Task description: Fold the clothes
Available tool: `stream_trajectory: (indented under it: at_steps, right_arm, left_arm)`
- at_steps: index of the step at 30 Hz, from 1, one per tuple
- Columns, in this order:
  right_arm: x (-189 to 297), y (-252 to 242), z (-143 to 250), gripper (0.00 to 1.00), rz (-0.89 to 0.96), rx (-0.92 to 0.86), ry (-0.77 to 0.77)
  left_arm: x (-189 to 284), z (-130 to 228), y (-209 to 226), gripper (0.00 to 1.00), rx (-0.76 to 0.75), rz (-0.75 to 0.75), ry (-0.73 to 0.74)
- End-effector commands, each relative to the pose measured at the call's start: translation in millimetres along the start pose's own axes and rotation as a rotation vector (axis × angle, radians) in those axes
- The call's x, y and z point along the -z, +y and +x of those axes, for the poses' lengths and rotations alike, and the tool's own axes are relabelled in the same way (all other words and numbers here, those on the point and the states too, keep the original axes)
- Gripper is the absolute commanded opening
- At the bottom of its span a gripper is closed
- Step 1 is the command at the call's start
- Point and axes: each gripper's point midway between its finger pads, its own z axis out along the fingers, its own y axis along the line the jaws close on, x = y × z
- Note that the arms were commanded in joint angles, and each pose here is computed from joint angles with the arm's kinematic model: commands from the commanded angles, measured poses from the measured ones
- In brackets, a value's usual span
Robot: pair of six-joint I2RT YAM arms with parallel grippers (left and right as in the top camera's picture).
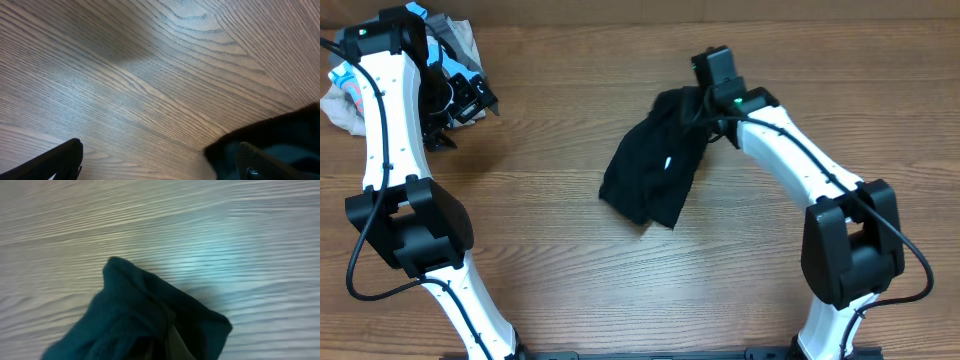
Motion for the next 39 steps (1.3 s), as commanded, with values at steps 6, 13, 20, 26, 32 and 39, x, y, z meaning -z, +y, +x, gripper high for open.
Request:
stream_trajectory:
  at_steps: [6,13,20,26,32,39]
  right_arm:
    - [2,-49,-10,0.12,0.196,-0.028,-0.022]
    - [21,-107,23,0.82,0.474,-0.113,0.076]
    - [41,-87,44,0.73,0.307,-0.244,0.229]
    - [103,-52,4,0.82,0.139,-0.328,0.111]
    - [111,-71,10,0.84,0.243,-0.343,0.103]
    - [97,-27,16,0.82,0.046,-0.327,0.175]
  left_arm:
    - [5,-3,-3,1.0,-0.024,-0.006,-0.026]
    - [5,-3,-3,1.0,-0.024,-0.005,-0.026]
    - [5,-3,-5,1.0,-0.025,0.005,-0.024]
    - [5,-2,-5,1.0,-0.024,0.003,-0.021]
    - [5,-2,-5,1.0,-0.024,0.004,-0.021]
    - [4,-1,-10,1.0,-0.037,0.006,-0.025]
